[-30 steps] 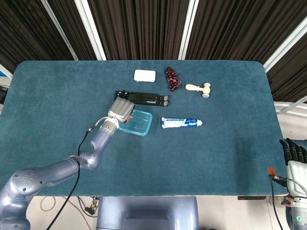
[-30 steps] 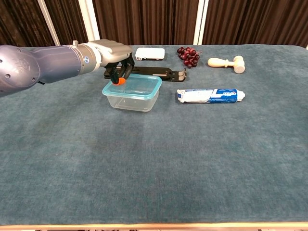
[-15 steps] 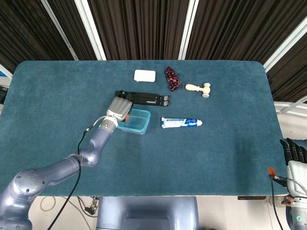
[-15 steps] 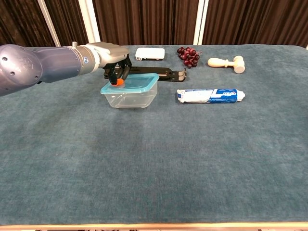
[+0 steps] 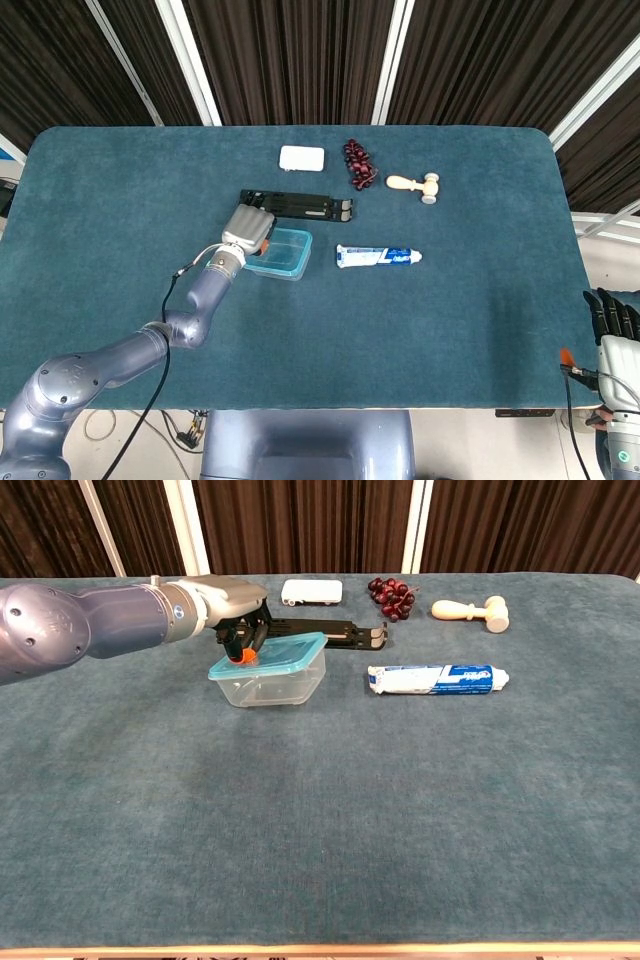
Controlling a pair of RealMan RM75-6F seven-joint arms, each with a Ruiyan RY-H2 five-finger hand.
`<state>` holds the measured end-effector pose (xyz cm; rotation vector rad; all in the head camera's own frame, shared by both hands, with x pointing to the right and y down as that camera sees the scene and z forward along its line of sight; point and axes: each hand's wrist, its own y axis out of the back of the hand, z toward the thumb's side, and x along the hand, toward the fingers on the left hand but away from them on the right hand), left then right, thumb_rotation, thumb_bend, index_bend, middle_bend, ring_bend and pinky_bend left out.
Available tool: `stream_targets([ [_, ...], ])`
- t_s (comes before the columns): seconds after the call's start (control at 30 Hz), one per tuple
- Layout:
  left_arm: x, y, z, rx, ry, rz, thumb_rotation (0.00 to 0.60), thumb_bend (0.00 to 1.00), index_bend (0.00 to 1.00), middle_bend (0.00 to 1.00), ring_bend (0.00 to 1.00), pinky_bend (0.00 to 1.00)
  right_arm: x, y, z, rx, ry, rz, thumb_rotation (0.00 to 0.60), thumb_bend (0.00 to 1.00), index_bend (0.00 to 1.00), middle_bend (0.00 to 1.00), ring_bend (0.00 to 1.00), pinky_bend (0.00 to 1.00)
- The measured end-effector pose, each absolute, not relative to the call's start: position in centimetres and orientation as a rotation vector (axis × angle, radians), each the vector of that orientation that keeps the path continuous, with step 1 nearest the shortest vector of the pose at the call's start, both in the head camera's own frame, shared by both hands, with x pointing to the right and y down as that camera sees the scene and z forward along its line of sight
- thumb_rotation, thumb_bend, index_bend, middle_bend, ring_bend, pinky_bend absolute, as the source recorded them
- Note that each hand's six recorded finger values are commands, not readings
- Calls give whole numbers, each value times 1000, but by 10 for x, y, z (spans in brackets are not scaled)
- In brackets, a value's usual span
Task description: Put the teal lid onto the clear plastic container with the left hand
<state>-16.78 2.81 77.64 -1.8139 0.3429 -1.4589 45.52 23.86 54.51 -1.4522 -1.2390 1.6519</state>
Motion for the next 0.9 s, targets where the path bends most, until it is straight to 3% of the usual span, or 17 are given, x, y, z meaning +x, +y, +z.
stream_targets([
  [0.2, -155, 17, 753, -1790, 404, -1377, 600, 505, 712, 536, 36, 0, 456, 239, 545, -1452, -1237, 1654, 600, 362, 69, 0, 7, 0],
  [0.3, -150, 11, 734, -1776, 445, -1324, 600, 483, 571, 432, 34, 0, 456, 238, 545, -1450, -1236, 1653, 600, 362, 69, 0, 7, 0],
  [0.37, -148, 9, 719, -1763, 466, -1293, 600, 429, 419, 317, 28, 0, 455, 238, 545, -1448, -1235, 1650, 600, 362, 69, 0, 7, 0],
  [0.53, -155, 8, 682, -1670, 499, -1249, 600, 300, 230, 159, 0, 0, 455, 238, 545, -1442, -1224, 1643, 600, 362, 69, 0, 7, 0],
  [0.73, -208, 14, 637, -1504, 625, -1303, 600, 258, 183, 87, 0, 9, 453, 238, 545, -1445, -1181, 1627, 600, 363, 61, 0, 7, 0],
  [0.9, -290, 46, 613, -1421, 740, -1417, 600, 245, 173, 80, 0, 9, 451, 236, 543, -1447, -1156, 1609, 600, 363, 58, 0, 2, 0],
])
